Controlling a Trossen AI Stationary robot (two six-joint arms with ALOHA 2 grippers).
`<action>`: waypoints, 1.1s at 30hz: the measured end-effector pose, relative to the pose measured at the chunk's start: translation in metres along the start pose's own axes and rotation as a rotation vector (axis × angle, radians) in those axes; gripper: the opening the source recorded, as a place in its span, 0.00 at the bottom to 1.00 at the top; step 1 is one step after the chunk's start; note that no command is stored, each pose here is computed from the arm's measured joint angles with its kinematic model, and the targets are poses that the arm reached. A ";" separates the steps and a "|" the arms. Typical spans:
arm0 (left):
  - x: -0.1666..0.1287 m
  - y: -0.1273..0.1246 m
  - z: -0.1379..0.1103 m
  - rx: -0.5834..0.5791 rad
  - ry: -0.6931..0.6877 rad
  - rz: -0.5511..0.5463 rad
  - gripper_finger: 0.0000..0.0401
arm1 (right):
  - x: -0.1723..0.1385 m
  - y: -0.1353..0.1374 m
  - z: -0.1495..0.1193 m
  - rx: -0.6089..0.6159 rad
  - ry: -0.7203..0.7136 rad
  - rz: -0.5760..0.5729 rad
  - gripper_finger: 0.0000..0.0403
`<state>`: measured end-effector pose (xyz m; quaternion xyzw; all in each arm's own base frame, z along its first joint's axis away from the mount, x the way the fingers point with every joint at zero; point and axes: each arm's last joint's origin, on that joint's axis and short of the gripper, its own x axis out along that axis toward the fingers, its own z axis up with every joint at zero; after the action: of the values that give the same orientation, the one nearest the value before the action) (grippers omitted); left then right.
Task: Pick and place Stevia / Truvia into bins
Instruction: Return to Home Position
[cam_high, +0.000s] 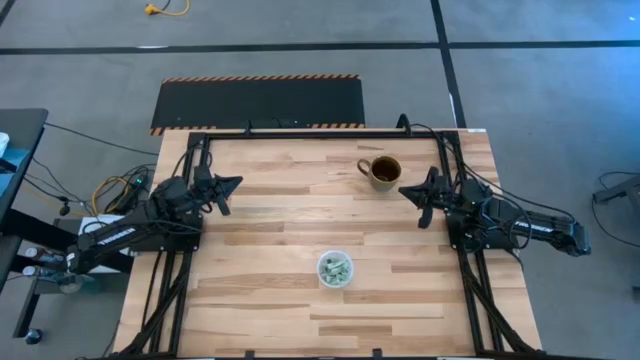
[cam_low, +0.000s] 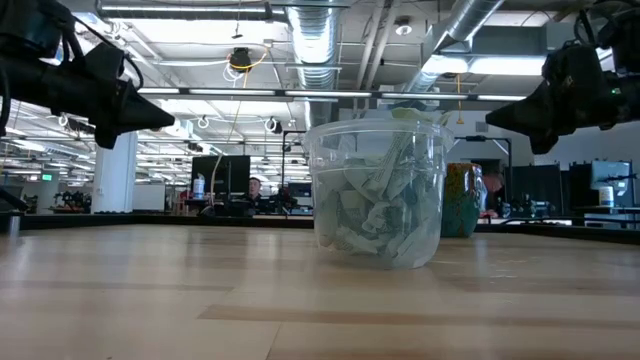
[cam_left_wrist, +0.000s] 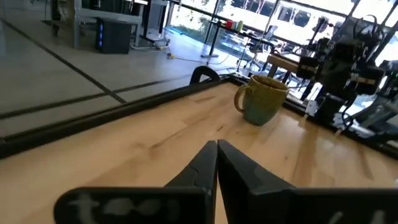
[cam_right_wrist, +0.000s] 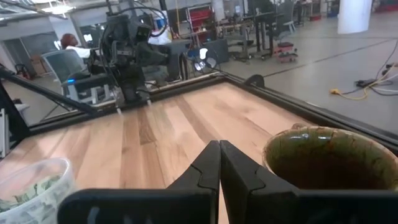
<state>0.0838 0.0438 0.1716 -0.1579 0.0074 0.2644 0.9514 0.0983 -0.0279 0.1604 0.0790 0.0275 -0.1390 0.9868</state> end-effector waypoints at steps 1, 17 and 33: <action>0.000 0.000 0.000 0.015 0.000 0.000 0.00 | 0.000 0.000 0.000 0.000 0.001 0.000 0.00; 0.000 0.000 0.000 0.012 0.003 0.000 0.00 | 0.000 0.000 0.000 0.000 0.001 0.000 0.00; 0.000 0.000 0.000 0.011 0.004 0.000 0.00 | 0.000 0.000 0.000 0.000 0.001 0.000 0.00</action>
<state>0.0838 0.0437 0.1711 -0.1534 0.0110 0.2640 0.9522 0.0983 -0.0278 0.1604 0.0792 0.0280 -0.1389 0.9867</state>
